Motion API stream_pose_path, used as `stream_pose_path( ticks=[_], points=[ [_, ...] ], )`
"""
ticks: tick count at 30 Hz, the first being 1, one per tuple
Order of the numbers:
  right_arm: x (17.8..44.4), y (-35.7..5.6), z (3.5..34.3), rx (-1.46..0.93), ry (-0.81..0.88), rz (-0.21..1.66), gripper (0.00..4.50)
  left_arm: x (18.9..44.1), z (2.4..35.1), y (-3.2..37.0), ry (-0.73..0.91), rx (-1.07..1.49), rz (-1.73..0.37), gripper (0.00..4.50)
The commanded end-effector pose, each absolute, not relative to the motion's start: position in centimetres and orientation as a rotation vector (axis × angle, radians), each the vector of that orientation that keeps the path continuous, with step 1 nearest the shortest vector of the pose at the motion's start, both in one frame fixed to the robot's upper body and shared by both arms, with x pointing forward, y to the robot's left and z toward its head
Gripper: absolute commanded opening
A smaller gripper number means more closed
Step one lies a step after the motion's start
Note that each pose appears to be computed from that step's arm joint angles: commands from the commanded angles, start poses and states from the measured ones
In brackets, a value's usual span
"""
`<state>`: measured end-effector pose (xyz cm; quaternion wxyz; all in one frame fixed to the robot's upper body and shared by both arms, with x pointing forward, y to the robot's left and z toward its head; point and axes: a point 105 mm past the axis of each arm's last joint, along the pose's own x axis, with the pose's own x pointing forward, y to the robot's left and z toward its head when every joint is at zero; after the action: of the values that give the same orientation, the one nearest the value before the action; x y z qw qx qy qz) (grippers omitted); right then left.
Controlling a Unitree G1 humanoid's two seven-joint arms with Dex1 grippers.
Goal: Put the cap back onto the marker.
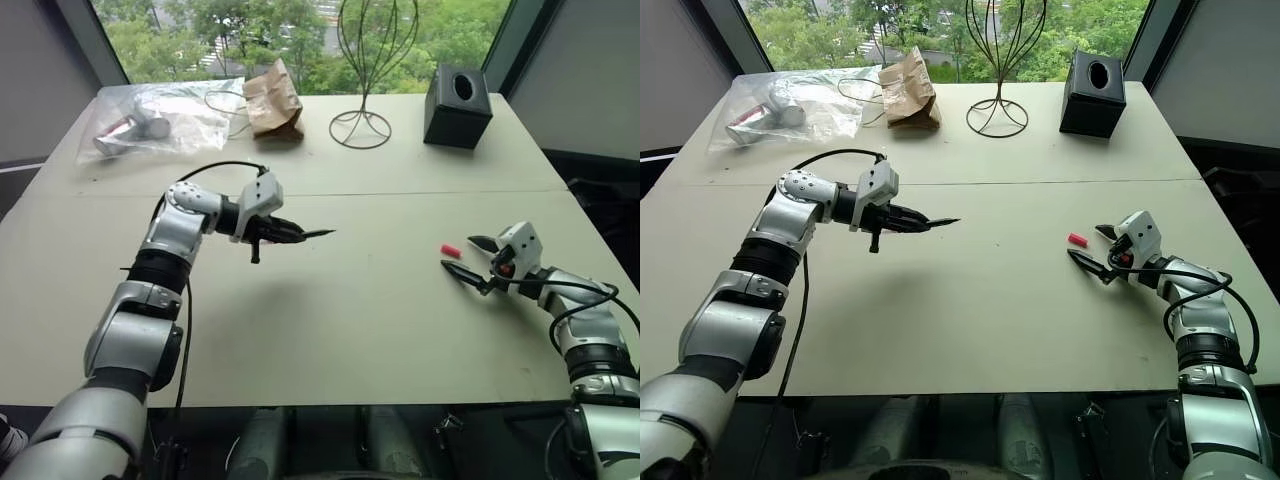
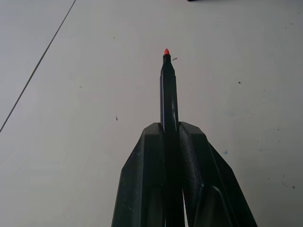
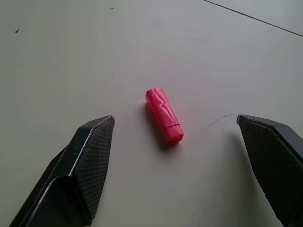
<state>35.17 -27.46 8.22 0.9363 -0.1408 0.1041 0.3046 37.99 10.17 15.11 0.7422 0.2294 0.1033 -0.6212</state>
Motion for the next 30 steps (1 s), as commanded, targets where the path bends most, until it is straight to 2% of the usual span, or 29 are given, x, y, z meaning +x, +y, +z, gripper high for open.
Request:
stream_pose_path(
  ticks=[1,5,15,22,26,27,28,30],
  points=[
    [35.2,-26.1,6.8,-0.295,0.258,0.662,2.64,38.2,16.8,10.1,0.151,0.505,-1.348,0.0],
    [35.1,-25.8,6.4,-0.305,0.272,0.68,0.69,38.2,16.9,10.2,0.145,0.499,-1.332,0.0],
    [34.9,-25.2,7.3,-0.334,0.232,0.689,0.69,38.4,17.1,10.8,0.134,0.493,-1.299,0.0],
    [34.2,-21.3,13.4,-0.411,0.083,0.807,0.69,38.4,17.9,10.7,0.099,0.508,-1.303,0.0],
    [34.0,-20.8,14.3,-0.396,0.082,0.809,0.69,38.4,18.0,10.5,0.092,0.507,-1.303,0.0],
    [33.9,-20.8,14.0,-0.397,0.096,0.811,0.15,38.4,17.9,10.5,0.091,0.505,-1.302,0.0],
    [33.8,-20.9,13.6,-0.398,0.112,0.81,0.01,38.5,17.8,10.5,0.091,0.504,-1.301,0.0],
    [33.7,-21.0,13.1,-0.404,0.131,0.804,0.01,38.4,17.7,10.5,0.092,0.5,-1.301,0.0]
  ],
)
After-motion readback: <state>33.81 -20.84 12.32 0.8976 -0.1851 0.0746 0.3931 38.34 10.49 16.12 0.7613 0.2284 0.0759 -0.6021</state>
